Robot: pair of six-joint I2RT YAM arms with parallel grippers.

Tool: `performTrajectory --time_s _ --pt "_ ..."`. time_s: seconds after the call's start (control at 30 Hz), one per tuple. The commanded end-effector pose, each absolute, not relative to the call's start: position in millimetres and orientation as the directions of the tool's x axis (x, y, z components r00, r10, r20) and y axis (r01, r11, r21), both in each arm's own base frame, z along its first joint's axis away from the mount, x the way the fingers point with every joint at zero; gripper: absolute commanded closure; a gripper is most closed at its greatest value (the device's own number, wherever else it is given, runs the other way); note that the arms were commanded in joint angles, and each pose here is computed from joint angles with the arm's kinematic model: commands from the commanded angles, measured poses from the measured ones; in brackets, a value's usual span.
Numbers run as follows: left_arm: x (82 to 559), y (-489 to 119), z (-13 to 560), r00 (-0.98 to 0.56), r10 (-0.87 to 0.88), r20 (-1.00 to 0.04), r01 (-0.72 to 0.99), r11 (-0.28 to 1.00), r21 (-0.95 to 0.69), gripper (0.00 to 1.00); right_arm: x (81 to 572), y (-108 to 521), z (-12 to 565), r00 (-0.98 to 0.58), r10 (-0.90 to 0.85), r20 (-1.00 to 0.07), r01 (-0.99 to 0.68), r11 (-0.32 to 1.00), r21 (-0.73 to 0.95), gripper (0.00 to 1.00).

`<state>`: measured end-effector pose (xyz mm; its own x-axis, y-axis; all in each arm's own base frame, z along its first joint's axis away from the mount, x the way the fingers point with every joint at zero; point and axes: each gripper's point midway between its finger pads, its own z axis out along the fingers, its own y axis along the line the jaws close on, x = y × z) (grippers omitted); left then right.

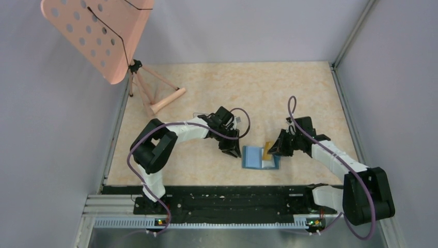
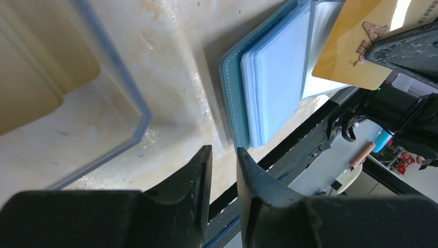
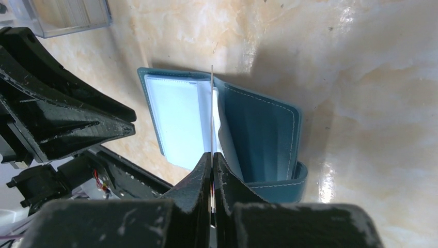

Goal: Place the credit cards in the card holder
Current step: Insert the credit card into the card holder.

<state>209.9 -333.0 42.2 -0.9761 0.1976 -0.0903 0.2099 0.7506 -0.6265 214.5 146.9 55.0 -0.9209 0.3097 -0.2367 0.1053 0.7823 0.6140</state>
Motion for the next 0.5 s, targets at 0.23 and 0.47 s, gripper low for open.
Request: performTrajectory --time_s 0.23,0.47 --pt "206 -333 17 -0.982 0.187 -0.027 0.166 0.784 -0.598 0.86 217 170 69 -0.933 0.266 -0.241 0.004 0.679 0.734 1.0" --pt "199 -333 7 -0.978 0.207 -0.019 0.182 0.808 -0.561 0.92 206 170 54 -0.951 0.238 -0.199 0.018 0.682 0.731 1.0"
